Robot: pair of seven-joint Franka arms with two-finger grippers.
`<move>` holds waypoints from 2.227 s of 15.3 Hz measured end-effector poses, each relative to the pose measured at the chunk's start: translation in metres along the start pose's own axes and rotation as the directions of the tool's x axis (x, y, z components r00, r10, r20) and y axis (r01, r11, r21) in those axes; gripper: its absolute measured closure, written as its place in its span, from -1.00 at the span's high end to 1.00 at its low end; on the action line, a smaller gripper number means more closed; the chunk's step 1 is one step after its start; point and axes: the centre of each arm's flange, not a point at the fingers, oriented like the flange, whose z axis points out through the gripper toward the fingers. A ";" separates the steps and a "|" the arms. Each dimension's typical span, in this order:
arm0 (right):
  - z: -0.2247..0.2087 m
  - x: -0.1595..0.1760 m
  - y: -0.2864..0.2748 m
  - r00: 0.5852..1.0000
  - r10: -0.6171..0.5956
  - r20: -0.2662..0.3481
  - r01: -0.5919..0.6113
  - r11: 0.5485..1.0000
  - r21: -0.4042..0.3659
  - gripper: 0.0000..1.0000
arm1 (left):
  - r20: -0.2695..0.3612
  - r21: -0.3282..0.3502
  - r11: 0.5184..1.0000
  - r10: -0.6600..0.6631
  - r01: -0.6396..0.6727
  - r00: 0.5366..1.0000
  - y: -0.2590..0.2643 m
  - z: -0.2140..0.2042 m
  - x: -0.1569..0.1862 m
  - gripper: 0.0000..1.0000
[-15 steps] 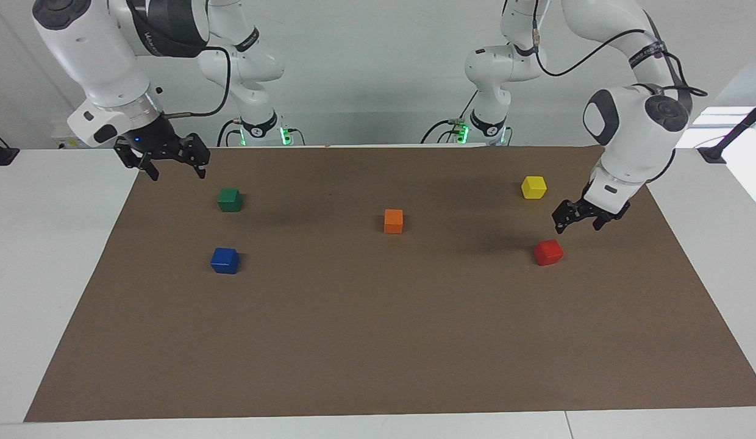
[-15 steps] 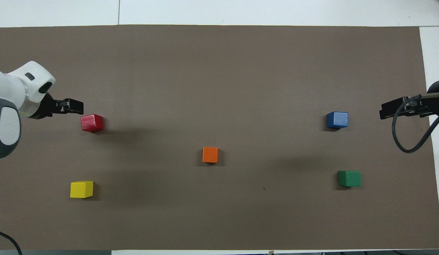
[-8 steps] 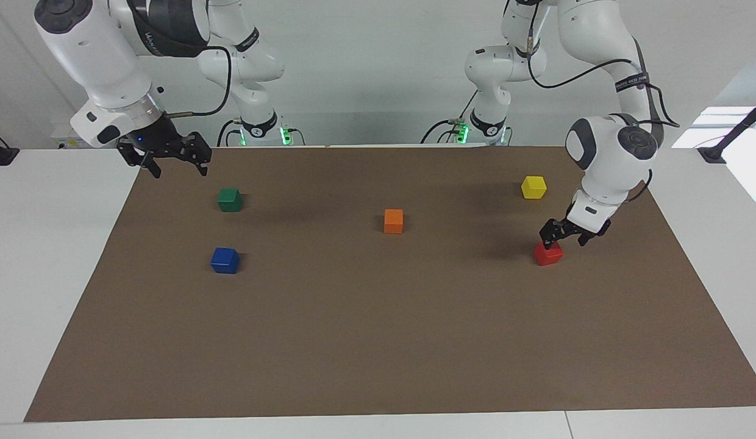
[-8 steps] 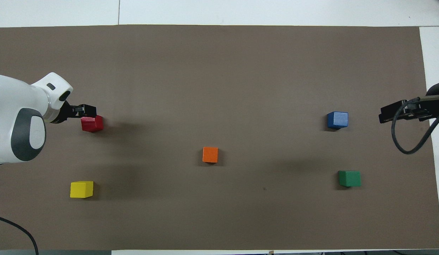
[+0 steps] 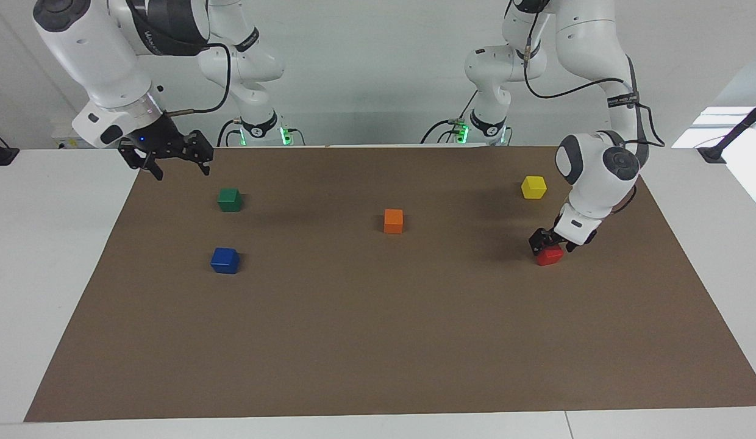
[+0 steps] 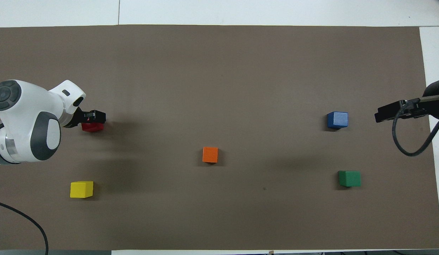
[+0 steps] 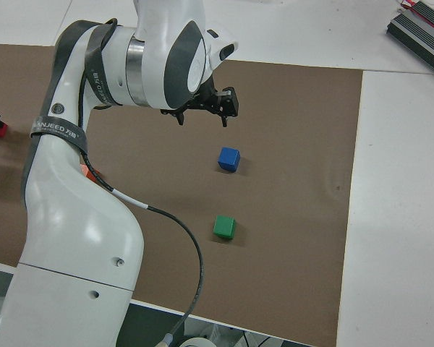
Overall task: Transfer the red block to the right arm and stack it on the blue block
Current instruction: 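Reach the left gripper down and grasp the red cube, then lift the red cube with the left gripper while the right gripper approaches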
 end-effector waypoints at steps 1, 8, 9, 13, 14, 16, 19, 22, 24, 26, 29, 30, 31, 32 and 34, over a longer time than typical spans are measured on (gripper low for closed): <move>0.000 0.001 -0.003 1.000 0.002 -0.007 -0.001 0.999 0.049 1.00 | 0.007 0.000 1.000 -0.008 0.008 1.000 0.000 0.004 0.000 1.00; 0.032 0.010 0.013 0.997 -0.035 -0.075 0.067 0.873 0.483 1.00 | 0.026 -0.002 0.998 -0.057 0.057 0.998 0.001 0.003 0.002 0.10; 0.042 0.014 0.013 0.996 -0.024 -0.081 0.065 0.836 0.544 1.00 | 0.050 -0.013 0.996 -0.090 0.091 0.995 0.002 -0.008 0.005 0.10; 0.082 0.029 -0.004 0.997 0.038 -0.069 0.030 0.622 0.782 1.00 | 0.160 -0.056 0.967 -0.236 0.247 0.959 0.017 -0.097 0.020 0.10; 0.091 0.030 -0.008 0.996 0.061 -0.058 0.014 0.562 0.827 1.00 | 0.180 -0.076 0.955 -0.271 0.288 0.946 0.025 -0.119 0.019 0.10; 0.108 0.028 -0.016 0.995 0.093 -0.045 0.001 0.431 0.902 1.00 | 0.213 -0.125 0.918 -0.346 0.377 0.914 0.045 -0.158 0.011 0.10; 0.135 0.021 -0.030 0.993 0.112 -0.047 0.017 0.256 0.966 1.00 | 0.279 -0.166 0.819 -0.495 0.549 0.823 0.081 -0.211 -0.015 0.10; 0.164 0.018 -0.055 0.992 0.107 -0.073 0.065 0.077 0.995 1.00 | 0.349 -0.177 0.717 -0.595 0.675 0.724 0.120 -0.255 -0.045 0.10; 0.190 0.023 -0.073 0.992 0.106 -0.073 0.078 -0.041 0.996 1.00 | 0.406 -0.142 0.627 -0.669 0.766 0.623 0.153 -0.268 -0.062 0.10; 0.210 0.031 -0.096 0.992 0.115 -0.052 0.072 -0.171 0.983 1.00 | 0.445 -0.106 0.569 -0.706 0.815 0.551 0.194 -0.271 -0.075 0.10; 0.225 0.037 -0.135 0.992 0.121 -0.022 0.061 -0.324 0.944 1.00 | 0.533 -0.096 0.468 -0.721 0.878 0.442 0.240 -0.277 -0.087 0.10; 0.226 0.037 -0.148 0.992 0.122 -0.016 0.058 -0.350 0.935 1.00 | 0.565 -0.100 0.439 -0.713 0.893 0.414 0.248 -0.279 -0.088 0.10; 0.226 0.037 -0.162 0.993 0.121 -0.011 0.056 -0.374 0.926 1.00 | 0.597 -0.106 0.413 -0.701 0.904 0.390 0.253 -0.281 -0.088 0.10; 0.226 0.036 -0.176 0.992 0.122 -0.007 0.056 -0.401 0.914 1.00 | 0.625 -0.107 0.392 -0.688 0.914 0.369 0.257 -0.281 -0.088 0.10; 0.234 0.033 -0.205 0.992 0.124 -0.008 0.063 -0.448 0.892 1.00 | 0.670 -0.099 0.349 -0.669 0.932 0.322 0.264 -0.284 -0.089 0.10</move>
